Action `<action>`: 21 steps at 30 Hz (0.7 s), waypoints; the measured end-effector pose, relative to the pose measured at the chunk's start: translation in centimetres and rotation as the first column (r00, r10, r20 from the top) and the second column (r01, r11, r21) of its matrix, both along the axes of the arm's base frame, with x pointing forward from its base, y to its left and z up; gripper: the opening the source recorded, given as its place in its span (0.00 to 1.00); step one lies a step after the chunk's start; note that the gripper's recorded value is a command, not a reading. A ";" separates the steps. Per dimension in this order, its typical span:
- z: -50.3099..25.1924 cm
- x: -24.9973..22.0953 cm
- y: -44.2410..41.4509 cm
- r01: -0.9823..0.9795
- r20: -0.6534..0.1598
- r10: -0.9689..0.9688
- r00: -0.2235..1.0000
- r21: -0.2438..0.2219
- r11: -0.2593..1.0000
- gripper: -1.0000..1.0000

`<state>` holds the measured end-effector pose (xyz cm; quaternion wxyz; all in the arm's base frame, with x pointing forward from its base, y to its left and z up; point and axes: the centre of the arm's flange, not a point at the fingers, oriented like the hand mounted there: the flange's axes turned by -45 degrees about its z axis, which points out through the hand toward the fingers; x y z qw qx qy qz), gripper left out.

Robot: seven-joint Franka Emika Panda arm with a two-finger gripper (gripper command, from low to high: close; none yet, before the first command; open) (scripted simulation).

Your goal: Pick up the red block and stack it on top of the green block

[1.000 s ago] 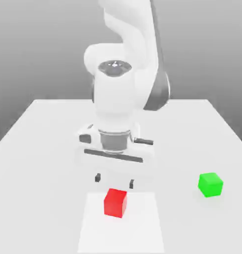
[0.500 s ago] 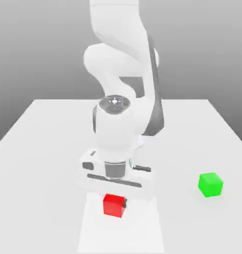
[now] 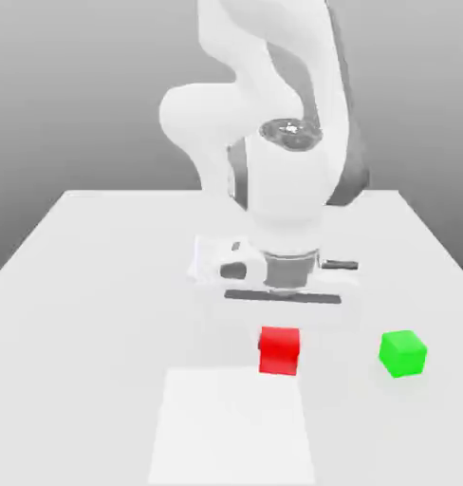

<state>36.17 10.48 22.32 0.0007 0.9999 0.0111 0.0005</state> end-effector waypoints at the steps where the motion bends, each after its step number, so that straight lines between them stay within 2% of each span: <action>1: 0.2 -0.3 1.3 -0.035 0.000 0.035 0.999 0.000 0.999 0.00; 13: 2.1 -7.7 15.8 -0.431 0.000 0.431 0.902 0.001 0.902 0.00; 19: -2.6 -8.2 16.7 -0.454 0.002 0.454 0.891 -0.002 0.891 0.00; 20: -3.6 -8.4 16.7 -0.456 0.001 0.456 0.890 -0.001 0.890 1.00; 21: -3.6 -8.4 16.7 -0.456 0.001 0.456 0.890 -0.001 0.890 1.00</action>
